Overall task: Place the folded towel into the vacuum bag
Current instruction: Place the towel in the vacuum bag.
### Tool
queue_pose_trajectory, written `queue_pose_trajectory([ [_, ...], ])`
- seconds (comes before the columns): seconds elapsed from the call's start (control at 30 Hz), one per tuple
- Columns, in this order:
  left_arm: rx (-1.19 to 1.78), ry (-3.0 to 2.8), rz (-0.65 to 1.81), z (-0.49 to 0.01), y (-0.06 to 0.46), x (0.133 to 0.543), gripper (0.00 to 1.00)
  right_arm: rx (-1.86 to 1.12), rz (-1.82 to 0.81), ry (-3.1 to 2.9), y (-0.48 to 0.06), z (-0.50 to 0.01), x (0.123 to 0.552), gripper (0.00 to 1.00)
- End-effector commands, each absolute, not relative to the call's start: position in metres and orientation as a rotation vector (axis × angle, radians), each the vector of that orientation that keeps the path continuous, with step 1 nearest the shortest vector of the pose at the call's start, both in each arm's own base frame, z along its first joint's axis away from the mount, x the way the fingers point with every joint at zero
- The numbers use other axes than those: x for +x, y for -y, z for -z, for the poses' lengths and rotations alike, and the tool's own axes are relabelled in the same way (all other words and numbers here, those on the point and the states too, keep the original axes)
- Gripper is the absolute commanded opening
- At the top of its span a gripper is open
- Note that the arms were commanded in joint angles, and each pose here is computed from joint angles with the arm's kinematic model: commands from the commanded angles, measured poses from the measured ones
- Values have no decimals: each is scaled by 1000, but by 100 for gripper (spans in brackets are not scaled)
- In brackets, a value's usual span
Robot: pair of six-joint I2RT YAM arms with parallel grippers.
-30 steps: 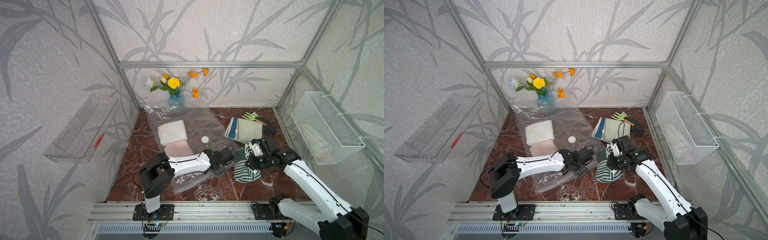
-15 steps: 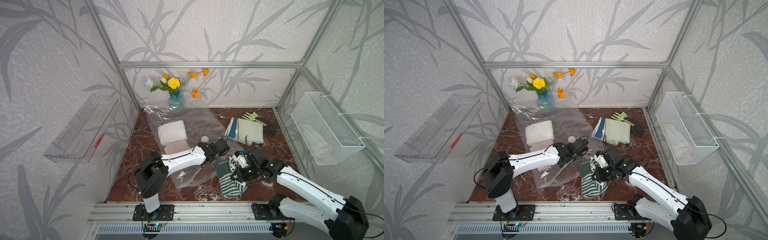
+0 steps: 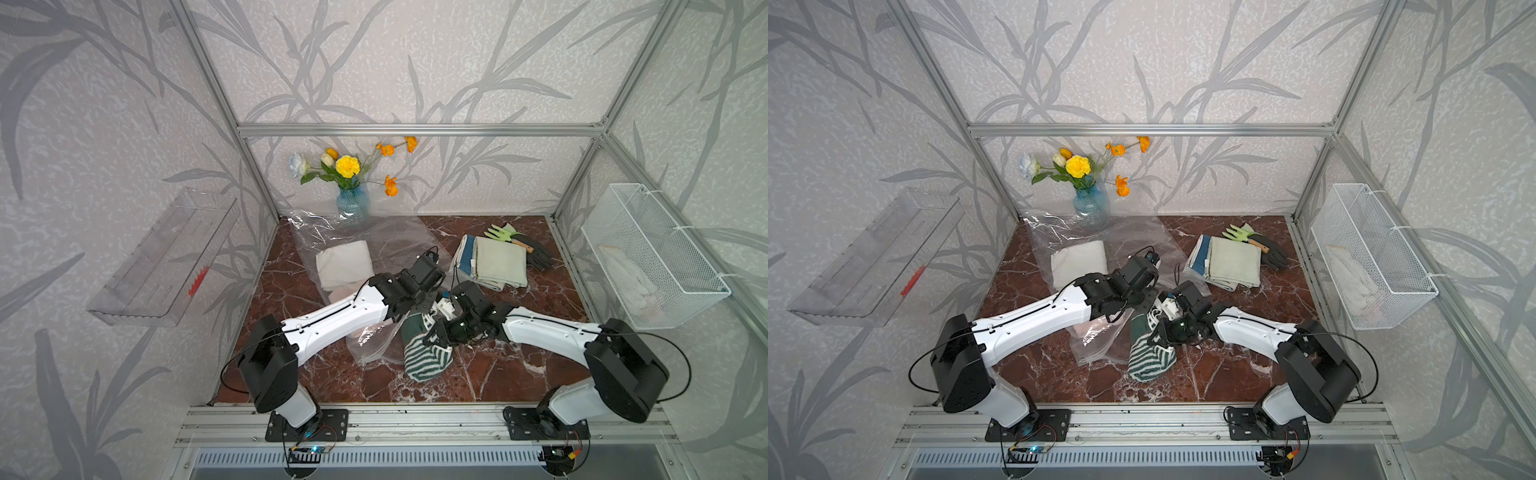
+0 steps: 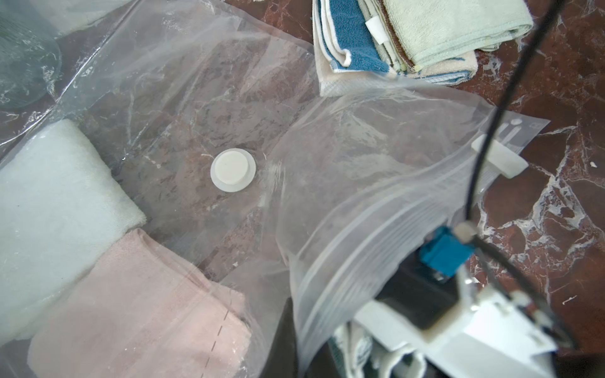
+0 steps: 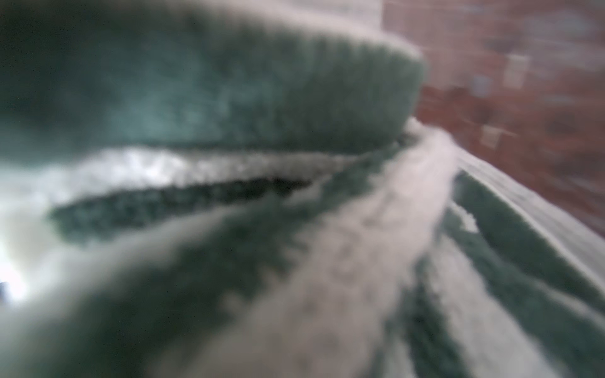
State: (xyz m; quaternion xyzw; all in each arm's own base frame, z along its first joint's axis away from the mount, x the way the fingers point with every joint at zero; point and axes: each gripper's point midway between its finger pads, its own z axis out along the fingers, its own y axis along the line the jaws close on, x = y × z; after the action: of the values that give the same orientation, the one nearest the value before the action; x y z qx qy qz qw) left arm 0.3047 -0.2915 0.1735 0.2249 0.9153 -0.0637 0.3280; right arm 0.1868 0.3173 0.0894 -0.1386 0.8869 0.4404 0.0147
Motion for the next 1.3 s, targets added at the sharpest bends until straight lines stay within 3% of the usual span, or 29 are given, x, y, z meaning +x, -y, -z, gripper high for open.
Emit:
queue_pose_trajectory([
  [0.0, 531, -2360, 227, -189, 297, 313, 0, -594, -1641, -2612, -362, -121, 178, 0],
  [0.17, 528, -2372, 256, -184, 295, 306, 0, -544, -1584, -2750, -370, -62, 190, 0],
  [0.23, 530, -2379, 268, -182, 293, 303, 0, -526, -1471, -2796, -367, -46, 201, 17],
  [0.3, 532, -2390, 270, -178, 291, 299, 0, -546, -1335, -2834, -360, -40, 208, 47],
  [0.37, 532, -2402, 267, -176, 288, 296, 0, -535, -1285, -2845, -352, -46, 209, 66],
  [0.47, 529, -2420, 269, -173, 283, 291, 0, -463, -1231, -2880, -328, -51, 206, 79],
  [0.6, 510, -2438, 289, -167, 279, 284, 0, -333, -1167, -2930, -283, -53, 194, 86],
  [0.8, 501, -2460, 339, -159, 282, 278, 0, -108, -1159, -2966, -249, -55, 162, 87],
  [1.03, 504, -2462, 405, -164, 291, 274, 0, 35, -1205, -2932, -287, -50, 146, 76],
  [1.27, 512, -2465, 421, -161, 288, 266, 0, 98, -1289, -2844, -326, -54, 180, 31],
])
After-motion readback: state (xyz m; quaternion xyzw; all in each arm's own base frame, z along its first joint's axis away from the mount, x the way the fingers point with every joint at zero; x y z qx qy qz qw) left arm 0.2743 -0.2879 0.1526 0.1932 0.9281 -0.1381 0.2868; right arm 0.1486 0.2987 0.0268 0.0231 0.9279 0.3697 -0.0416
